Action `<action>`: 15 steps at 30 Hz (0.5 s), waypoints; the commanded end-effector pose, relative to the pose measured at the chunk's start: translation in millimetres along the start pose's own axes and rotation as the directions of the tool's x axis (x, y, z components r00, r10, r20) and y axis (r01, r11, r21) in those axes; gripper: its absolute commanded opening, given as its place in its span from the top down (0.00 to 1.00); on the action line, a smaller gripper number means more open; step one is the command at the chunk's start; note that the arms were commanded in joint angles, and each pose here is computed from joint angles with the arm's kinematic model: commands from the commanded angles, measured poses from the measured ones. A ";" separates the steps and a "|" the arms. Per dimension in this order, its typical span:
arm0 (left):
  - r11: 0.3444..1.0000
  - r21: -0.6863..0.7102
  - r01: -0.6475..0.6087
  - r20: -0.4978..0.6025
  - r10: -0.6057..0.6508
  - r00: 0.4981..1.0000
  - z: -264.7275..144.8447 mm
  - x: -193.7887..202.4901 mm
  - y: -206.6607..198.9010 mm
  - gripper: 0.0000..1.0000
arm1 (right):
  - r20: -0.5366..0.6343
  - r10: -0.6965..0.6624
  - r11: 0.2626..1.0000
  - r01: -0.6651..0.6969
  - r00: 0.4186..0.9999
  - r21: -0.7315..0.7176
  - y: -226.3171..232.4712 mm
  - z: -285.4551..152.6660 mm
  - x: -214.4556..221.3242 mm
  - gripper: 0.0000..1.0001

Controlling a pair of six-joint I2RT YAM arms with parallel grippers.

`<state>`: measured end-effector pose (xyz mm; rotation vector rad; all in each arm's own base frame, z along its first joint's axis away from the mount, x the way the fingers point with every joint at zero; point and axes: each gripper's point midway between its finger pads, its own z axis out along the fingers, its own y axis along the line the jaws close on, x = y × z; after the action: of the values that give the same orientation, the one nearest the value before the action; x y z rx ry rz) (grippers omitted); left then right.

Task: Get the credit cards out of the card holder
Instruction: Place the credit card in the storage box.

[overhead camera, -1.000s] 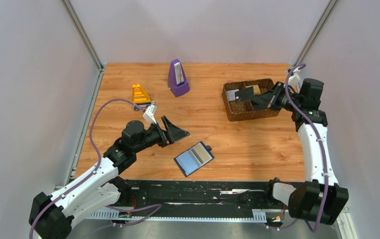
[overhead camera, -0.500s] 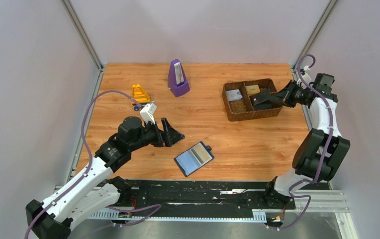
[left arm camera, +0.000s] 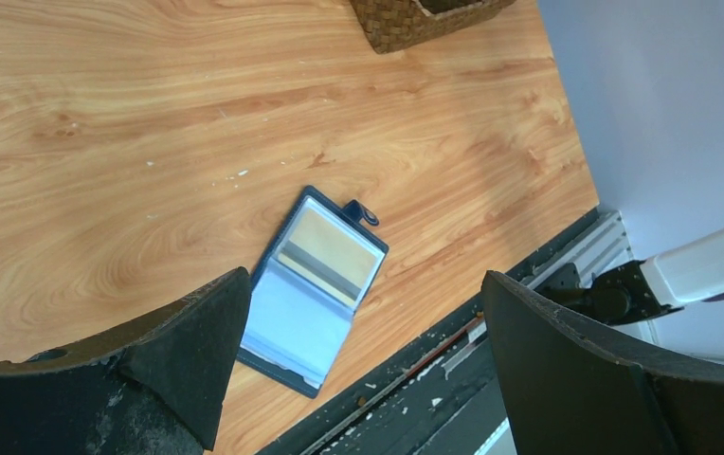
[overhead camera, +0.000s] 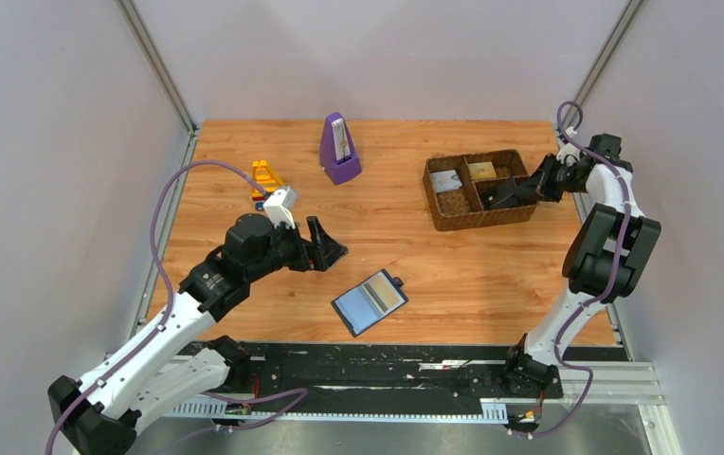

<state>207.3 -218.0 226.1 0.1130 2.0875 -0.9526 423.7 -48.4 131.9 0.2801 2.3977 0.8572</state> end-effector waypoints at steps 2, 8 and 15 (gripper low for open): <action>1.000 -0.018 -0.024 0.043 0.025 0.999 3.7 -15.6 -1.2 0.00 | -0.012 -0.055 0.998 0.054 0.998 -0.027 -2.9 5.2 -8.3 1.00; 0.999 -0.028 -0.024 0.030 0.025 0.999 8.1 -12.9 1.6 0.00 | -0.030 -0.058 0.993 0.054 0.998 -0.100 3.7 14.8 -5.0 1.00; 0.999 -0.036 -0.017 0.034 0.018 0.999 10.4 -12.1 4.2 0.00 | -0.042 -0.049 0.988 0.043 0.998 -0.147 7.7 23.0 -6.3 1.00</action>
<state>215.2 -218.0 212.1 0.0946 2.1307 -0.9040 429.3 -38.5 109.9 0.2468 2.4240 0.9837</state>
